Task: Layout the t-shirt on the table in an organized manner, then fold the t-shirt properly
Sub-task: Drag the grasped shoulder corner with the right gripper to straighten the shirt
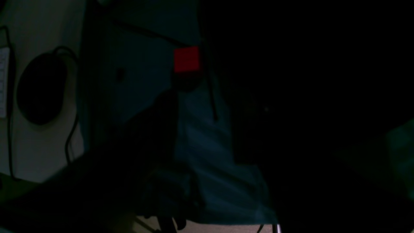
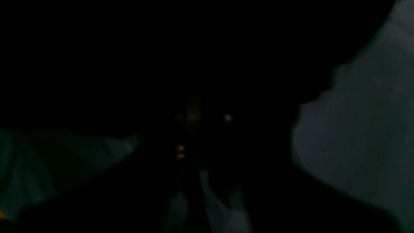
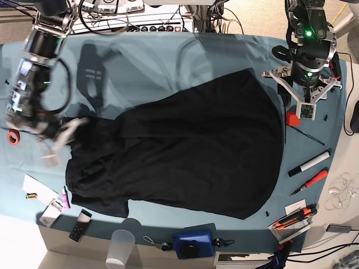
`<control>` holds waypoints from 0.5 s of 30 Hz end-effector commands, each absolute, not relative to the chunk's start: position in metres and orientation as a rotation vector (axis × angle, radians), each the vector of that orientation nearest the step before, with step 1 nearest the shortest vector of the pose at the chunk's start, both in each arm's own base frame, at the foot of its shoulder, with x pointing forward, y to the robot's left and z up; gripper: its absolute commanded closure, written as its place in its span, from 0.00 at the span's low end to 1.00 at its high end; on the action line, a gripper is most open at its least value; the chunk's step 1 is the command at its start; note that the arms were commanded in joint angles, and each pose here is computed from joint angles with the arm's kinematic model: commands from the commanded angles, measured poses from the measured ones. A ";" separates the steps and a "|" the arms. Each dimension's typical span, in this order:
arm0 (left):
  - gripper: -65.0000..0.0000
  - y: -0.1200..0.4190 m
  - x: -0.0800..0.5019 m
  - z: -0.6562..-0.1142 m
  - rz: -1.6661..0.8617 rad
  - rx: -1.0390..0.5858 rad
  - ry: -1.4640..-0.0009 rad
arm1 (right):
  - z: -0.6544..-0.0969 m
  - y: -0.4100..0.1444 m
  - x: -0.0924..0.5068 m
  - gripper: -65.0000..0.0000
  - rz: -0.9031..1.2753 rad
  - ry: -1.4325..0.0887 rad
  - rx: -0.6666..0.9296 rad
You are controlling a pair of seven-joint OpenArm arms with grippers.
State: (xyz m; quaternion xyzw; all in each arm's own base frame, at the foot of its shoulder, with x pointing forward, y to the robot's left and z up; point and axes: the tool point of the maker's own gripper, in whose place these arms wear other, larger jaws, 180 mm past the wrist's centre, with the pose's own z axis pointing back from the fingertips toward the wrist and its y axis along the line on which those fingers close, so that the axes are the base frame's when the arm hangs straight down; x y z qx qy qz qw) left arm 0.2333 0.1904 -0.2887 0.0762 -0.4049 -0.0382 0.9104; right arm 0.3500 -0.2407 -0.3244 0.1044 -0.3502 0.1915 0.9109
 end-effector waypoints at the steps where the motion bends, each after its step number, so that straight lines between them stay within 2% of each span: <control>1: 0.58 0.191 0.237 -0.280 -0.085 0.168 -0.871 | -0.307 -0.243 0.362 0.69 0.417 -0.778 0.191; 3: 0.58 0.191 0.237 -0.280 -0.085 0.168 -0.871 | -0.301 -0.239 0.369 0.66 0.429 -0.819 0.193; 8: 0.58 0.191 0.237 -0.280 -0.085 0.168 -0.871 | -0.230 -0.228 0.414 0.66 0.433 -1.093 0.229; 15: 0.58 0.191 0.237 -0.280 -0.085 0.168 -0.870 | -0.165 -0.216 0.433 0.66 0.471 -1.144 0.315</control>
